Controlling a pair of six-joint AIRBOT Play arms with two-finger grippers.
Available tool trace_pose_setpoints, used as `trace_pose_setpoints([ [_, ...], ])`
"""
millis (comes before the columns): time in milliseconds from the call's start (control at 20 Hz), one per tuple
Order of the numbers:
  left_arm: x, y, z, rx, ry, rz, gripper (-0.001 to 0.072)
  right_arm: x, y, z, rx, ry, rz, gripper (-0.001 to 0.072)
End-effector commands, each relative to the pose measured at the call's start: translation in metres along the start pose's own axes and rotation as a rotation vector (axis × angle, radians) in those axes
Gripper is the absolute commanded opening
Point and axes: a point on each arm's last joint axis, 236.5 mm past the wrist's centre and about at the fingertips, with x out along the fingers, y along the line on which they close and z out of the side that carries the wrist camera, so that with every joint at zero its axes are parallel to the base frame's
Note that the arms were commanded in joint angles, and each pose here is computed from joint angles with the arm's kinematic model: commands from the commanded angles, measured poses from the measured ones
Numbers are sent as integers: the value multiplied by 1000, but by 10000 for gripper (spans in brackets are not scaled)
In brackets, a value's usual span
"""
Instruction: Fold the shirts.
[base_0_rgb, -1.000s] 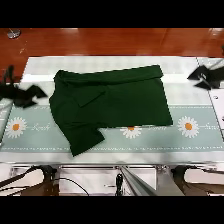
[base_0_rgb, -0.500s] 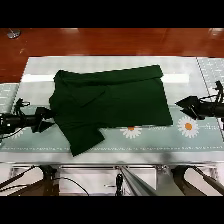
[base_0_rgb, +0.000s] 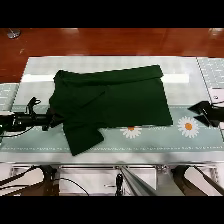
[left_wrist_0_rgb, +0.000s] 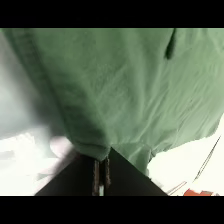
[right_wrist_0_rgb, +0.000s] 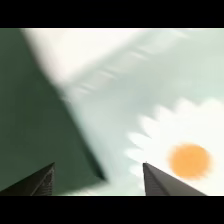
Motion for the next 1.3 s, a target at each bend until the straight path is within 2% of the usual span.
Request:
trace_pose_setpoints([
  [0, 1, -4, 1, 22, 3, -6, 24, 7, -47, -35, 94, 102, -137, 627],
  [100, 1, -4, 1, 24, 4, -6, 24, 28, -30, -49, 115, 124, -79, 626],
  [350, 1, -4, 2, 24, 0, -4, 24, 71, 26, -63, 15, 235, 47, 627],
  [600, 1, -3, 4, 24, -8, 0, 24, 95, 69, -54, -52, 251, 93, 626],
  [700, 1, -2, 6, 24, -15, 4, 24, 104, 80, -63, -73, 288, 87, 588],
  [750, 1, -2, 6, 24, -17, 5, 24, 107, 85, -70, -99, 311, 85, 387],
  [800, 1, -2, 6, 24, -18, 5, 24, 108, 88, -76, -127, 324, 83, 22],
  [950, -6, -22, 15, 34, -47, -47, 24, 88, 107, -63, -244, 345, 87, 26],
  [1050, -32, -74, 42, 96, -137, -164, 23, 52, 143, -21, -351, 253, 102, 26],
  [1150, -91, -160, 78, 240, -321, -310, 23, -16, 206, 40, -457, 26, 147, 26],
  [1250, -171, -244, 94, 415, -540, -371, 23, -121, 279, 86, -617, -273, 212, 26],
])
